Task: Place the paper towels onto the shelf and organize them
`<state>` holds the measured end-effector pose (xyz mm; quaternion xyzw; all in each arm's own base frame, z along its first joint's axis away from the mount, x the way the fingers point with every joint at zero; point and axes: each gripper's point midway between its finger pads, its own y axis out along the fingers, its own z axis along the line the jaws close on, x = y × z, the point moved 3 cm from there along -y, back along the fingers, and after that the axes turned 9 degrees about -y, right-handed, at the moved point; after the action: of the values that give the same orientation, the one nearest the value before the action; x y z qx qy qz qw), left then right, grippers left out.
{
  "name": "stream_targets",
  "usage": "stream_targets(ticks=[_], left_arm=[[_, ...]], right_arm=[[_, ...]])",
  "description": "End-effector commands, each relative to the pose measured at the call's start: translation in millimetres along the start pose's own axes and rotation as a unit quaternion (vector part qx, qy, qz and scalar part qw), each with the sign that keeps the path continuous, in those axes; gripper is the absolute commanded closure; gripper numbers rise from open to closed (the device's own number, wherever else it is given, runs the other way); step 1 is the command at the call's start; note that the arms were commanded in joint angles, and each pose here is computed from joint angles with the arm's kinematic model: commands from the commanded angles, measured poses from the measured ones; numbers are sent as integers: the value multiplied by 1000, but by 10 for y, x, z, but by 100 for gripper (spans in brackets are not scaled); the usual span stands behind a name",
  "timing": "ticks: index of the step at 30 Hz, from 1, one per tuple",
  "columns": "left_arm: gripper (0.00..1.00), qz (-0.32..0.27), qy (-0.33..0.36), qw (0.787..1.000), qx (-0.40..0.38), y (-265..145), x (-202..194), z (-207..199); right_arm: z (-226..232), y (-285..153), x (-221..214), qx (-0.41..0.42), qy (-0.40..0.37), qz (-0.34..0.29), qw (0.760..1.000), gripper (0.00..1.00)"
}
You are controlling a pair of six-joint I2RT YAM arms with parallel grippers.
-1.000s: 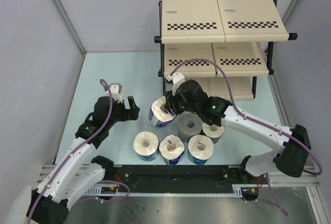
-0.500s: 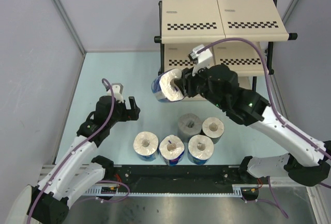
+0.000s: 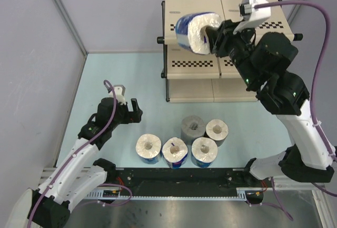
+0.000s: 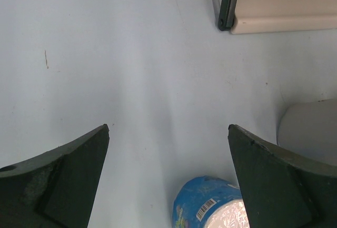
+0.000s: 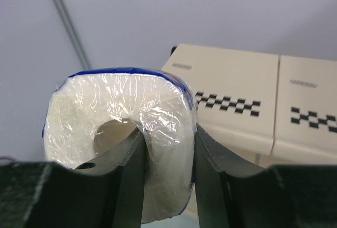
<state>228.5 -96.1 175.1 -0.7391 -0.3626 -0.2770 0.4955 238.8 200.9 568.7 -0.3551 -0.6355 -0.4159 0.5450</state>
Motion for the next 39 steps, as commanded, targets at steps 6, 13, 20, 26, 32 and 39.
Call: stream_targets(ticks=[6, 13, 20, 26, 32, 39], left_arm=[[0, -20, 6, 1000, -21, -84, 154, -108], [0, -15, 7, 1000, -21, -71, 137, -108], [0, -2, 8, 1000, -9, -33, 113, -81], [0, -1, 9, 1000, -9, -32, 103, -77], [0, 0, 9, 1000, -8, -34, 97, -74], [0, 3, 8, 1000, -9, -27, 83, -76]], right_arm=[[-363, 516, 336, -55, 5, -44, 998, 86], [-473, 847, 279, -54, 3, -49, 997, 86], [-529, 1044, 94, -62, -11, -30, 998, 85], [-600, 1135, 21, -74, -16, -28, 997, 80], [-642, 1214, -44, -74, -15, -23, 997, 76], [-649, 1245, -111, -74, -13, -16, 997, 61]])
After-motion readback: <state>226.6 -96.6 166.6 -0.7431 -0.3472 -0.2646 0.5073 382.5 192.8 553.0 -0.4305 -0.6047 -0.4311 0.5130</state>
